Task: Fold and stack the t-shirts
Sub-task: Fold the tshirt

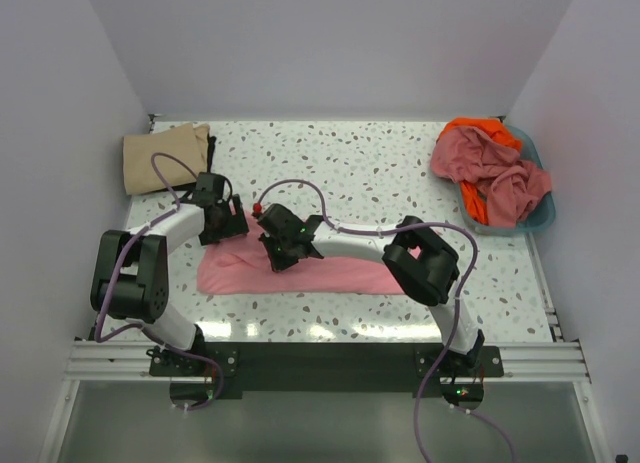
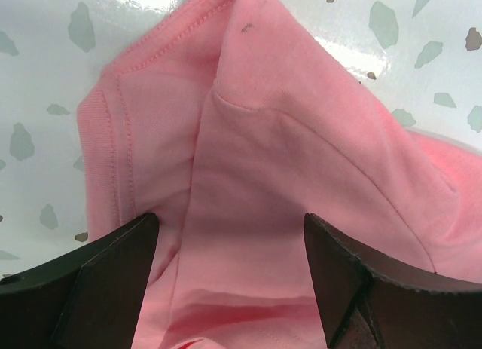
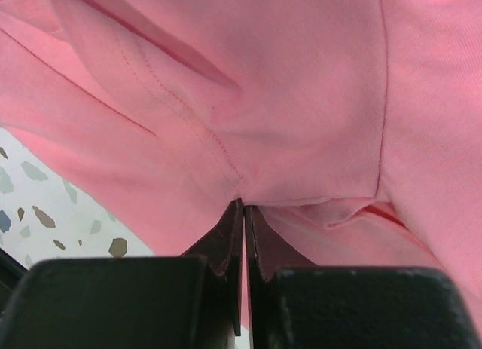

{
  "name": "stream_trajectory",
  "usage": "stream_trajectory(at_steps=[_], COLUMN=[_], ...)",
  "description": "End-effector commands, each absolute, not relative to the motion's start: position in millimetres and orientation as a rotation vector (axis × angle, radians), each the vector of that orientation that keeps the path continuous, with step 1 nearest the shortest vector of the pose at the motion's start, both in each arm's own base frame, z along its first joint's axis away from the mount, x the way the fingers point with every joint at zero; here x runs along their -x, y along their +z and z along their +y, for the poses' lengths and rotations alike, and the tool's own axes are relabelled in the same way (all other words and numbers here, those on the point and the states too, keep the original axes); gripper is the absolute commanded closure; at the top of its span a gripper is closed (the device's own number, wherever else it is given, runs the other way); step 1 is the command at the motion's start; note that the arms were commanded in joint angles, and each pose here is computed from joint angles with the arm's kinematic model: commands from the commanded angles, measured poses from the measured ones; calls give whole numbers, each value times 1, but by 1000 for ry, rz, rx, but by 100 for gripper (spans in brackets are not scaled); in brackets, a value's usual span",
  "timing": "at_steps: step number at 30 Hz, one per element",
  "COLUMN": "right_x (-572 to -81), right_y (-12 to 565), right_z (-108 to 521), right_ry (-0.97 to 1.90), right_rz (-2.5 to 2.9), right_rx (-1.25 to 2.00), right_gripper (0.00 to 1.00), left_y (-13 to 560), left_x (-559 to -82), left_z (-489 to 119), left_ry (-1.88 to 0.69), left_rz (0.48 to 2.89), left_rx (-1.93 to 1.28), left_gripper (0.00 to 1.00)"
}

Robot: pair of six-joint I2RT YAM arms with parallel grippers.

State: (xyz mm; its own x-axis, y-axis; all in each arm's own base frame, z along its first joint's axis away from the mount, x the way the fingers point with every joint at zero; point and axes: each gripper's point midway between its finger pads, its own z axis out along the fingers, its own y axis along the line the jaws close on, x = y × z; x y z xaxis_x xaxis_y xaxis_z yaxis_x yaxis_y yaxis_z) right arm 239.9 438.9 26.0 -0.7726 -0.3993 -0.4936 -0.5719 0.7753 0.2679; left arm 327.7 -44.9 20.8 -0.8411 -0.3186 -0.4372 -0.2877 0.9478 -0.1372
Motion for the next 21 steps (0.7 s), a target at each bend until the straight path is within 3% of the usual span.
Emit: stream_trajectory(at_steps=[1, 21], right_x=[-243, -232], right_y=[63, 61], right_z=[447, 412], right_ry=[614, 499], right_rz=[2490, 2656], right_rx=[750, 798], right_gripper=[100, 99], left_y=[13, 10], left_x=[-326, -321], left_z=[-37, -29], left_ry=[-56, 4], left_rz=[2634, 2644], left_rx=[433, 427], left_gripper=[17, 18])
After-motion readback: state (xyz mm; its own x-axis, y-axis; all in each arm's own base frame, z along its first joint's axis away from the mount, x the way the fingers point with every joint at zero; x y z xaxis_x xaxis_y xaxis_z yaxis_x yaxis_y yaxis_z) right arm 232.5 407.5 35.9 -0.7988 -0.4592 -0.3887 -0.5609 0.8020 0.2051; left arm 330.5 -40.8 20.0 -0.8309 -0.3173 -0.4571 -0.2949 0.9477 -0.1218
